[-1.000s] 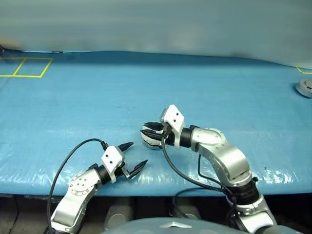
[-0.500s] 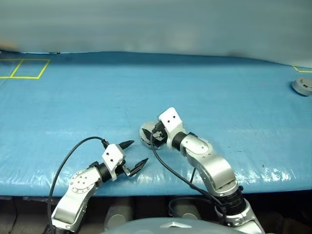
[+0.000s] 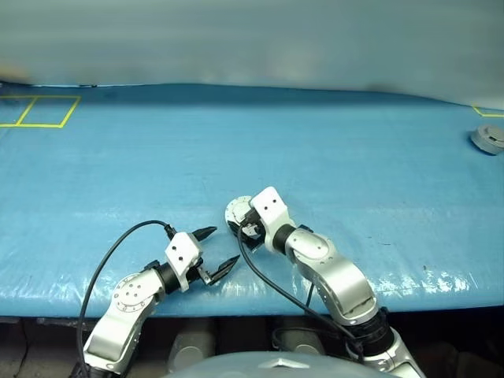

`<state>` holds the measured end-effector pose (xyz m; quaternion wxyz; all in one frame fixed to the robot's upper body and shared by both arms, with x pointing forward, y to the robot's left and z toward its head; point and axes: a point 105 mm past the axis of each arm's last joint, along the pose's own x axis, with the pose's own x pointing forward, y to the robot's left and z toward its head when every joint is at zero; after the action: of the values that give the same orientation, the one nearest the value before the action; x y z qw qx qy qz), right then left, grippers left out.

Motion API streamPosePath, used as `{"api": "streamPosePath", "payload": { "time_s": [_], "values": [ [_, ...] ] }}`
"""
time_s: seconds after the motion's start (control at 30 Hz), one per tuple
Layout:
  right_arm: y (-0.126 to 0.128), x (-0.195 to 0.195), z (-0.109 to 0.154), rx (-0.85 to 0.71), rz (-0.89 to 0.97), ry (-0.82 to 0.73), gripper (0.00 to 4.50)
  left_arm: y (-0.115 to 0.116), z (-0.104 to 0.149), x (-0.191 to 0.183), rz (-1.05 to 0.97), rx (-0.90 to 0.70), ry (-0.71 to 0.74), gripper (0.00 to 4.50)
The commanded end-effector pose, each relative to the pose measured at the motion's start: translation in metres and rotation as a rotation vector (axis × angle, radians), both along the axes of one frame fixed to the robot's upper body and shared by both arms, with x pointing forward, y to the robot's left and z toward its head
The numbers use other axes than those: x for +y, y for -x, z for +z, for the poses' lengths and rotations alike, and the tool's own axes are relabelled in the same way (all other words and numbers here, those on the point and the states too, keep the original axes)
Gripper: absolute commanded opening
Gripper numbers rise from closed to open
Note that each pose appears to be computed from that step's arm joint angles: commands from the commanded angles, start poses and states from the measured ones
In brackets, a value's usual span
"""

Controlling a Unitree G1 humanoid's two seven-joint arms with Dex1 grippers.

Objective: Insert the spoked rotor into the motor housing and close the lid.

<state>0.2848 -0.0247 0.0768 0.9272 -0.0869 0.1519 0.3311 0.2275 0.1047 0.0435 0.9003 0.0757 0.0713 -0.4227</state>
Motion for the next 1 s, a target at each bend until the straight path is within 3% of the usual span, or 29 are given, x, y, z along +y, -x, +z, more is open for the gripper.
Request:
{"api": "streamPosePath", "payload": {
  "time_s": [0.03, 0.07, 0.37, 1.0],
  "values": [
    [-0.001, 0.001, 0.002, -0.008, 0.0, -0.021, 3.21, -0.001, 0.008, -0.001, -0.007, -0.031, 0.012, 4.5],
    [0.0, 0.002, 0.004, -0.02, 0.012, -0.02, 3.03, -0.001, 0.008, 0.0, -0.003, -0.034, 0.012, 4.5],
    [-0.002, 0.003, 0.02, -0.09, 0.101, 0.011, 3.04, -0.001, 0.009, 0.004, 0.025, -0.055, 0.01, 4.5],
    [0.002, 0.012, -0.003, 0.022, 0.119, 0.053, 3.04, 0.004, 0.008, 0.004, 0.056, -0.048, 0.02, 4.5]
  ]
}}
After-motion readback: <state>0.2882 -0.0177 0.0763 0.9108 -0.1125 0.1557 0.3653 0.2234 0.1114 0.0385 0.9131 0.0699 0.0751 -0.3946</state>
